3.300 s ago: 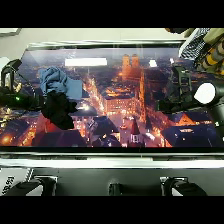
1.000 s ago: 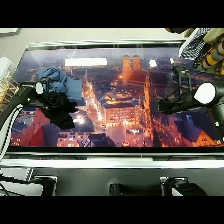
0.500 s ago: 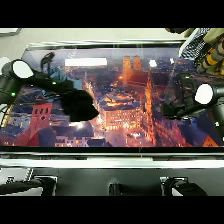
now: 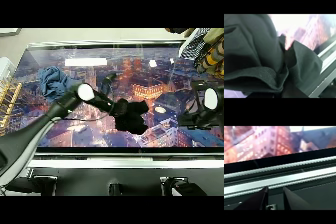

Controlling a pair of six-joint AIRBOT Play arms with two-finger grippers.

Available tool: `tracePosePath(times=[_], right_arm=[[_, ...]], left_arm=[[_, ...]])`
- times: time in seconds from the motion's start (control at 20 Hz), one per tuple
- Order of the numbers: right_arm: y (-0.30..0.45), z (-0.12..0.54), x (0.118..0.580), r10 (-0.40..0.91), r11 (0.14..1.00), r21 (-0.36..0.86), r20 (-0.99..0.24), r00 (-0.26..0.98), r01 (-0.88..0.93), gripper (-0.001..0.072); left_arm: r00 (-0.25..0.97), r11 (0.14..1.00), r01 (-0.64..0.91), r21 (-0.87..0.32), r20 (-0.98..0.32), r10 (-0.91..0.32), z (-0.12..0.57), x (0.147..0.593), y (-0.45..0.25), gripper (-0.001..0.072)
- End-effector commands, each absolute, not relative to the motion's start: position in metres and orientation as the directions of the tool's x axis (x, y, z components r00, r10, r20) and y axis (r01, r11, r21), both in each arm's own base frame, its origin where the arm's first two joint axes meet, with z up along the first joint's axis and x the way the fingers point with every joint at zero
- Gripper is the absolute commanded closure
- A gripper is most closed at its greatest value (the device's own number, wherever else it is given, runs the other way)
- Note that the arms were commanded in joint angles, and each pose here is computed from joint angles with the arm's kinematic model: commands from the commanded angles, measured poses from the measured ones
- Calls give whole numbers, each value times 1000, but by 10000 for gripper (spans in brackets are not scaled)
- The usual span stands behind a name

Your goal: Fold the clothes and pants, and hang the long-sleeved shirts on hangers.

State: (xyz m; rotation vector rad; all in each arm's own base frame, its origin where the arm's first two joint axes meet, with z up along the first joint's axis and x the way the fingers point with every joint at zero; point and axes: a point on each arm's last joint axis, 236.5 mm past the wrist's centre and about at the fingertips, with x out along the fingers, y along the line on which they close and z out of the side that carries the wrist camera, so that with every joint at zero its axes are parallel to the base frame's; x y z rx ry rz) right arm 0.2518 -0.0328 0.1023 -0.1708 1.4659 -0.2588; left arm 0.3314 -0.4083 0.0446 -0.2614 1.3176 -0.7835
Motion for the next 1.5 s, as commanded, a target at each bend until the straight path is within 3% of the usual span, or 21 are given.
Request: tracePosePath(times=[0.0, 0.05, 0.1, 0.2, 0.25, 0.4, 0.5, 0.65, 0.8, 1.05, 1.35, 1.45], right_arm=[[-36, 113, 263, -286, 958, -276, -942, 177, 80, 430], [-32, 114, 275, -268, 962, -246, -937, 226, 121, 331], [-23, 113, 288, -231, 968, -192, -933, 277, 163, 295], [0, 114, 314, -134, 967, -40, -920, 369, 252, 295], [6, 115, 322, -106, 956, 17, -912, 396, 294, 294], [-15, 121, 339, -14, 879, 199, -898, 440, 433, 250], [-33, 114, 343, 125, 823, 340, -889, 440, 454, 225], [-17, 66, 334, 415, 769, 522, -847, 333, 370, 175], [27, 5, 312, 581, 718, 620, -784, 219, 316, 173], [73, -57, 299, 621, 683, 659, -751, 224, 315, 174], [105, -105, 295, 598, 731, 614, -786, 155, 296, 180], [100, -109, 303, 574, 738, 603, -797, 188, 301, 255]], left_arm=[[-34, 744, 325, -583, -794, -607, 6, 316, -421, 691], [-30, 756, 316, -573, -803, -596, 6, 323, -410, 662], [-29, 769, 299, -565, -811, -584, 7, 330, -397, 539], [-22, 807, 268, -527, -840, -541, 10, 346, -358, 221], [-10, 833, 258, -490, -863, -505, 13, 354, -333, 193], [39, 885, 276, -376, -915, -401, 31, 371, -260, 194], [77, 896, 272, -350, -920, -383, 47, 380, -225, 194], [130, 912, 209, -352, -915, -383, 61, 394, -193, 194], [138, 919, 179, -352, -916, -377, 59, 400, -181, 194], [138, 919, 178, -351, -916, -376, 59, 400, -180, 194], [132, 921, 166, -353, -917, -376, 58, 399, -180, 194], [117, 922, 159, -353, -921, -372, 57, 396, -178, 194]])
